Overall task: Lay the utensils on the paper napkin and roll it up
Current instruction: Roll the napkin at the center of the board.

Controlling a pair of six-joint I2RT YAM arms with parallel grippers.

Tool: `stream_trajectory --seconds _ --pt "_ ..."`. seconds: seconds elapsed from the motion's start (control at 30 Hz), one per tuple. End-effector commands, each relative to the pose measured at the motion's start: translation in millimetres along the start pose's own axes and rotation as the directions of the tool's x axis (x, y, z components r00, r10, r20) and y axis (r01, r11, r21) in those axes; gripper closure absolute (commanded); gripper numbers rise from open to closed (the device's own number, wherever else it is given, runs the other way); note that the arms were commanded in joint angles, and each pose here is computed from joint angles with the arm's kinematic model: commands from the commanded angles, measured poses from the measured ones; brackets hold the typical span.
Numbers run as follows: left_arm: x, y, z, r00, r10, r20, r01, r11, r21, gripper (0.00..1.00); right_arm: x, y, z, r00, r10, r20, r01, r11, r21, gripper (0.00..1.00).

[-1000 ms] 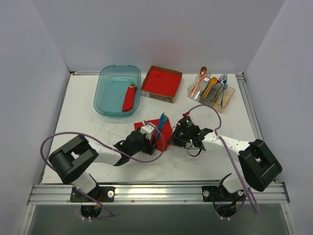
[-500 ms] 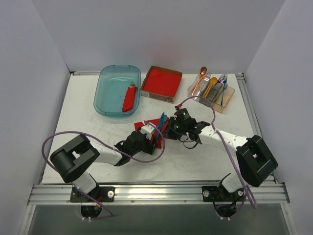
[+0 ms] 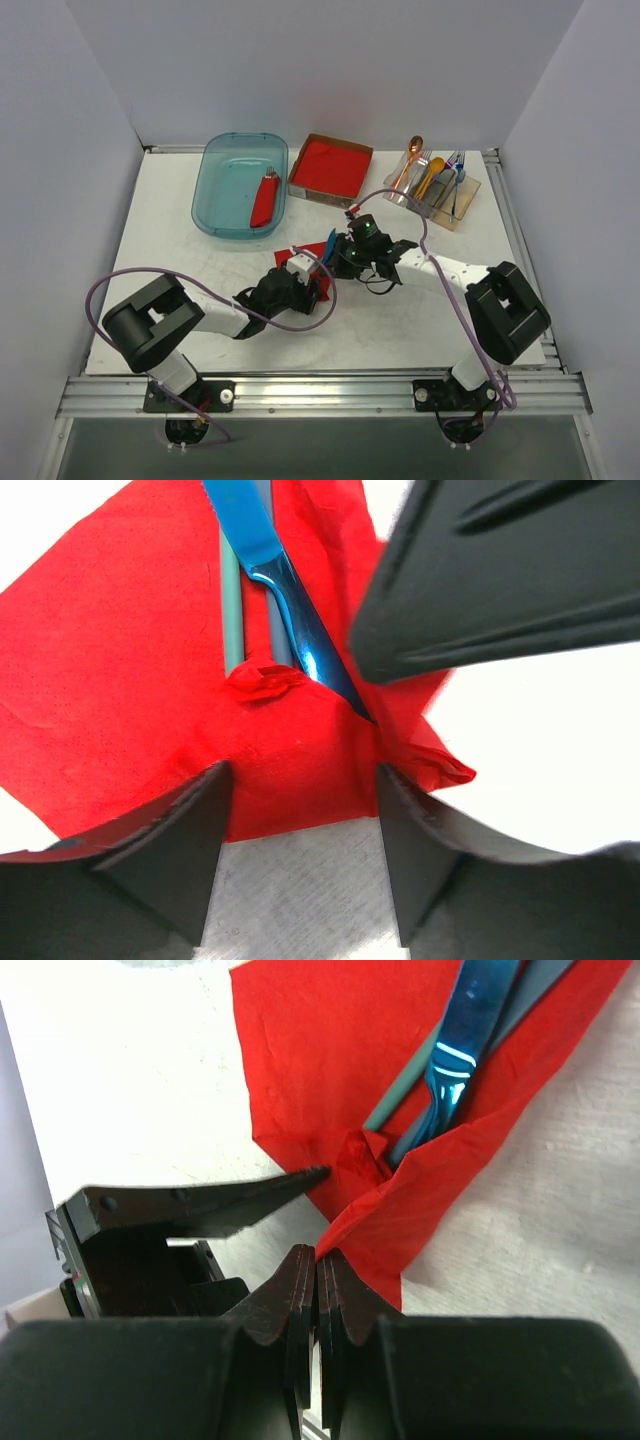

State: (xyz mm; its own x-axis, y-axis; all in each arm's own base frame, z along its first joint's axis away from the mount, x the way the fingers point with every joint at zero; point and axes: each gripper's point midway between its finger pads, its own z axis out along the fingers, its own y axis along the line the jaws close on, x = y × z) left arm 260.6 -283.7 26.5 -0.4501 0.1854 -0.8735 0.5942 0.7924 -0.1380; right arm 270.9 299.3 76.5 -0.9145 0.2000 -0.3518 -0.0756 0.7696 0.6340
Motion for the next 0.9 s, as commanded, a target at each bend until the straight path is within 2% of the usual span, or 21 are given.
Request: stream_trajectory --seconds 0.0,0.3,0.87 --pt "3 -4 0 1.0 -0.021 -0.004 0.021 1.0 0.02 0.36 -12 26 6 0.998 -0.06 0.016 0.061 0.995 -0.075 1.0" --pt "5 -6 -2 0.999 -0.05 0.0 0.05 0.998 0.036 0.4 -8 28 21 0.996 -0.087 -0.011 0.086 0.994 -0.074 1.0" --pt "-9 1 -18 0.996 -0.066 0.052 0.065 0.998 0.007 0.39 -10 29 29 0.993 -0.114 -0.024 0.112 0.991 -0.069 1.0"
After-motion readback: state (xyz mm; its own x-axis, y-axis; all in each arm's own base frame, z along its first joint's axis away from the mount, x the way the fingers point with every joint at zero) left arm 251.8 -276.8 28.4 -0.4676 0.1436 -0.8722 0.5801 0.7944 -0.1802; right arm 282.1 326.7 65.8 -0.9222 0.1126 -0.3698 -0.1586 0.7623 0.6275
